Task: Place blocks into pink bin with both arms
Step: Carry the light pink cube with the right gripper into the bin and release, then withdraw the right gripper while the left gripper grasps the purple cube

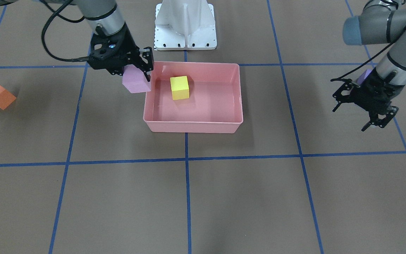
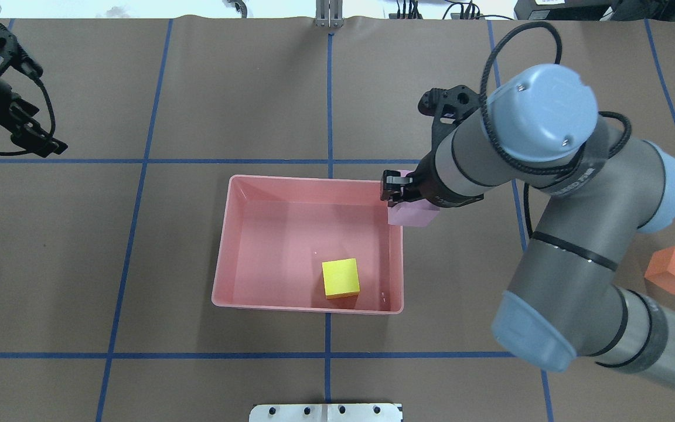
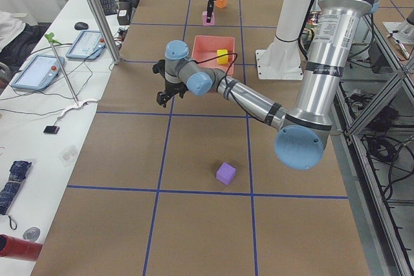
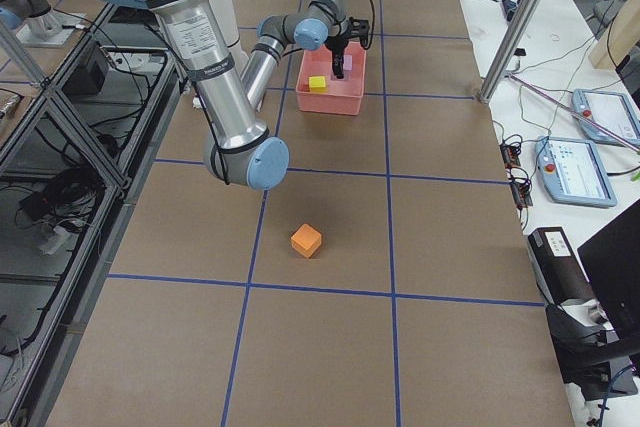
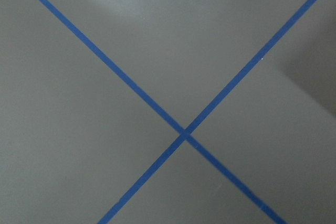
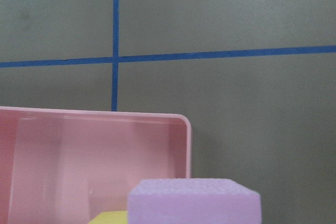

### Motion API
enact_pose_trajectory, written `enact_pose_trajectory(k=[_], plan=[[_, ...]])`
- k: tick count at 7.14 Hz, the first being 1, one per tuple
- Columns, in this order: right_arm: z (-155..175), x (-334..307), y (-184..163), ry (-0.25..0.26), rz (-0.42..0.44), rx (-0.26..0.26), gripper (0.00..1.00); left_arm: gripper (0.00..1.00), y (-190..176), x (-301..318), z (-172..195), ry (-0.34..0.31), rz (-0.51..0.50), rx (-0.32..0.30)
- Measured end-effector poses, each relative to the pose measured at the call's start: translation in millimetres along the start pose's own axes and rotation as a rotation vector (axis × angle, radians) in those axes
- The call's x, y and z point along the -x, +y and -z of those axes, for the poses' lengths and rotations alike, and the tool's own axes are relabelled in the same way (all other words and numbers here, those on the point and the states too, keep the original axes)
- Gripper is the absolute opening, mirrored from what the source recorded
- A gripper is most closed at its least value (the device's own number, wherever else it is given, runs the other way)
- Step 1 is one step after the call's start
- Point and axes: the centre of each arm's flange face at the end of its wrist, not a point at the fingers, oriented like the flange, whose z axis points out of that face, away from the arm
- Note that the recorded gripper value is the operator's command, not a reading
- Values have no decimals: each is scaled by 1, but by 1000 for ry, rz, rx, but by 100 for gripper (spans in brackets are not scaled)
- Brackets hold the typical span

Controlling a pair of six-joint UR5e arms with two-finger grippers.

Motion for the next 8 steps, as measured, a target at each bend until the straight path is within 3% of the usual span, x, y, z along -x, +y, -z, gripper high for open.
enact_pose_trajectory(k=[2, 4, 6, 8], plan=[[-24, 63, 28, 82, -60, -62, 100, 100, 31, 18, -6, 6, -15, 3], [-22, 86, 31, 147, -68, -88, 100, 100, 87, 20, -14, 7, -38, -11], [-5, 64, 28, 147, 18, -102, 100, 100, 165, 14, -19, 20, -44, -24], [25, 15, -10, 144, 76, -94, 100, 100, 235, 1, -17, 83, 38, 0]])
